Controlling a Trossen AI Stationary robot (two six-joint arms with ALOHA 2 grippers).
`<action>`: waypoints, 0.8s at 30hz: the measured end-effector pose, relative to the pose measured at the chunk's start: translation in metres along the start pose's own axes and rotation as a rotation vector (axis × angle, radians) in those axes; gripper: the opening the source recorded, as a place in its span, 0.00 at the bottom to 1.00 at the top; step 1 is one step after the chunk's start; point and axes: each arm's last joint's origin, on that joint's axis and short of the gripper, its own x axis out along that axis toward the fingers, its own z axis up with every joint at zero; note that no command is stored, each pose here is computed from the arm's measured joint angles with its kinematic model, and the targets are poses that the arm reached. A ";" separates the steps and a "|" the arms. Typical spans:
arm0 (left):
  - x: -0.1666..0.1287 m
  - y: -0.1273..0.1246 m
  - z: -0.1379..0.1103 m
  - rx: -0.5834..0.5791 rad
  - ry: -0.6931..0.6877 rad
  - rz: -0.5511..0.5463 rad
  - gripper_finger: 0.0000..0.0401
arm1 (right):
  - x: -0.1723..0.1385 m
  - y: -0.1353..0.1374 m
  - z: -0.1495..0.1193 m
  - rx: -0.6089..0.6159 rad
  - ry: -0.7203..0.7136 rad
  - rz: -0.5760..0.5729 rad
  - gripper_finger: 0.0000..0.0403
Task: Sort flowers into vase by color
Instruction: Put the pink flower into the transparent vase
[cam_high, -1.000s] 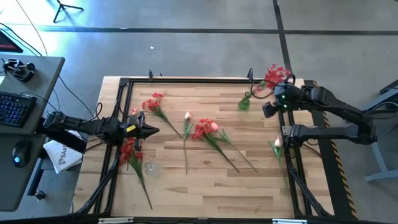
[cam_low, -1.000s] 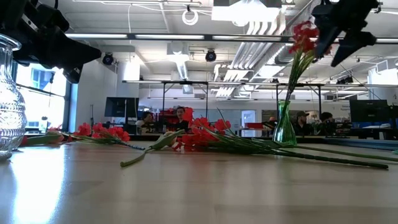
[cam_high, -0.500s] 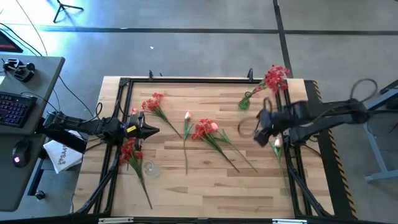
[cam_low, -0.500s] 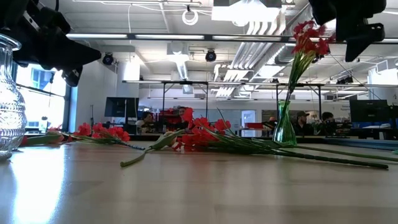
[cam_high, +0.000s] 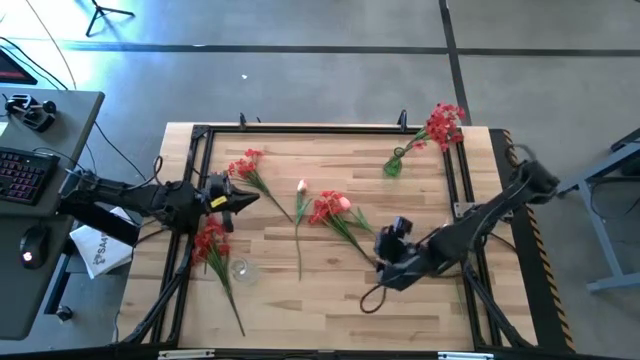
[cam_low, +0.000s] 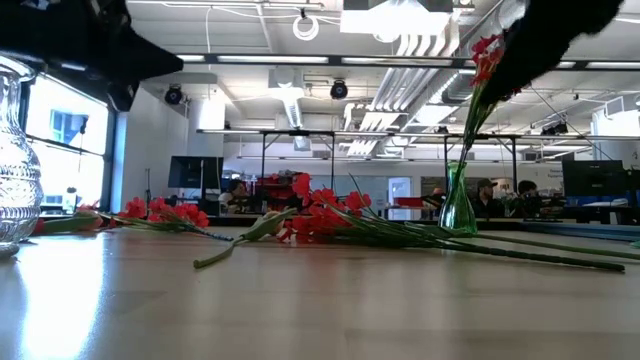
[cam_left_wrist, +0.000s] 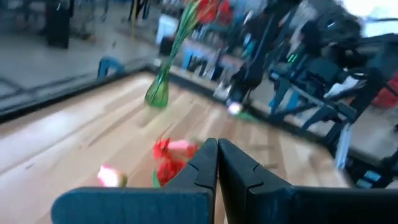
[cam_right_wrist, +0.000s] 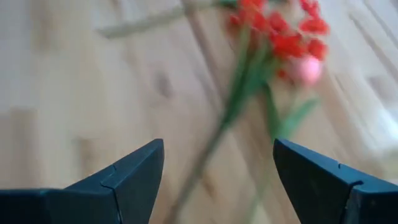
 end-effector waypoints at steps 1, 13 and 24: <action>0.003 -0.003 0.004 0.004 0.042 0.018 0.00 | 0.007 0.000 -0.004 -0.008 0.039 -0.037 0.74; 0.036 -0.029 0.023 -0.048 0.758 0.363 0.00 | 0.045 -0.021 -0.051 -0.058 0.158 -0.356 0.74; 0.089 -0.055 -0.009 -0.206 0.772 0.307 0.00 | 0.056 -0.033 -0.057 0.066 -0.311 -0.385 0.74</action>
